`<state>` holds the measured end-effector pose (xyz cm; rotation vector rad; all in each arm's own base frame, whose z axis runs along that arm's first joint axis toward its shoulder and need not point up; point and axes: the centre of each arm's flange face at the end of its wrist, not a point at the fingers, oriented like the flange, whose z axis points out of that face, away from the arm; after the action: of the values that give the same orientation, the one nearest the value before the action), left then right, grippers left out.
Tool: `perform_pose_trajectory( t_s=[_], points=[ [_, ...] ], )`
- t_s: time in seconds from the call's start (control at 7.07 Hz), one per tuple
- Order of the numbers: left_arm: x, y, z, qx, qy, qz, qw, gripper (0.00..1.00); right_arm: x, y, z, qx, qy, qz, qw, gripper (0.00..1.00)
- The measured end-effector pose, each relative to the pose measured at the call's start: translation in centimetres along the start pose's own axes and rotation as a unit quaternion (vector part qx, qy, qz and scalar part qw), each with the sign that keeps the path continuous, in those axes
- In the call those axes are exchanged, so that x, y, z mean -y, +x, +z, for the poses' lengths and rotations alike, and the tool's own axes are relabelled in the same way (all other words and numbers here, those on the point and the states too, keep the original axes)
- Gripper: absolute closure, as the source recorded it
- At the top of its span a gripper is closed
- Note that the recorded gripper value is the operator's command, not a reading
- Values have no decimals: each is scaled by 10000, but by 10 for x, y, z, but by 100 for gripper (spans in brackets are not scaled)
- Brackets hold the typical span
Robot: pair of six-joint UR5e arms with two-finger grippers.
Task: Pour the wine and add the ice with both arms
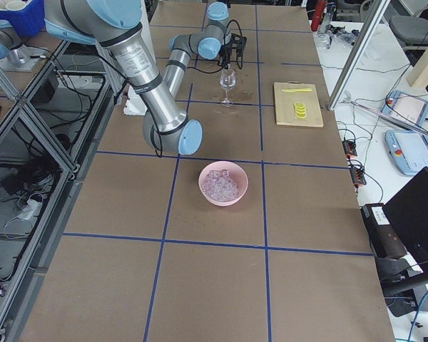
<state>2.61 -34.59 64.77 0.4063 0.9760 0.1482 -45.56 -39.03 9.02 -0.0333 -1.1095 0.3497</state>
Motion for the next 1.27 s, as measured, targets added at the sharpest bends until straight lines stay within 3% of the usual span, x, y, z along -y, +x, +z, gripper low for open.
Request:
perform_pose_trajectory(
  t_s=[0.14, 0.28, 0.57, 0.71, 0.85, 0.99, 1.27],
  points=[
    [0, 0, 0, 1, -2, -8, 10000, 0, 0, 0, 1, -7, -1, 2, 10000, 57],
    [-1, -1, 0, 2, -5, -14, 10000, 0, 0, -1, 2, -11, -3, 2, 10000, 46],
    [-2, -2, 1, 7, -13, -29, 10000, 0, 0, -1, 4, -28, -3, 8, 10000, 45],
    [-2, -2, 1, 9, -13, -33, 10000, 0, 0, -1, 4, -30, -3, 8, 10000, 39],
    [-2, -2, 1, 10, -12, -32, 10000, 0, 0, -1, 3, -26, -4, 4, 10000, 16],
    [-2, -2, 1, 9, -11, -28, 10000, 0, 6, 2, -4, -2, 30, 23, 10000, 0],
    [5, -1, 0, 192, 103, 38, 9998, 0, 40, 67, -35, -118, 189, 162, 9996, 0]
  ],
)
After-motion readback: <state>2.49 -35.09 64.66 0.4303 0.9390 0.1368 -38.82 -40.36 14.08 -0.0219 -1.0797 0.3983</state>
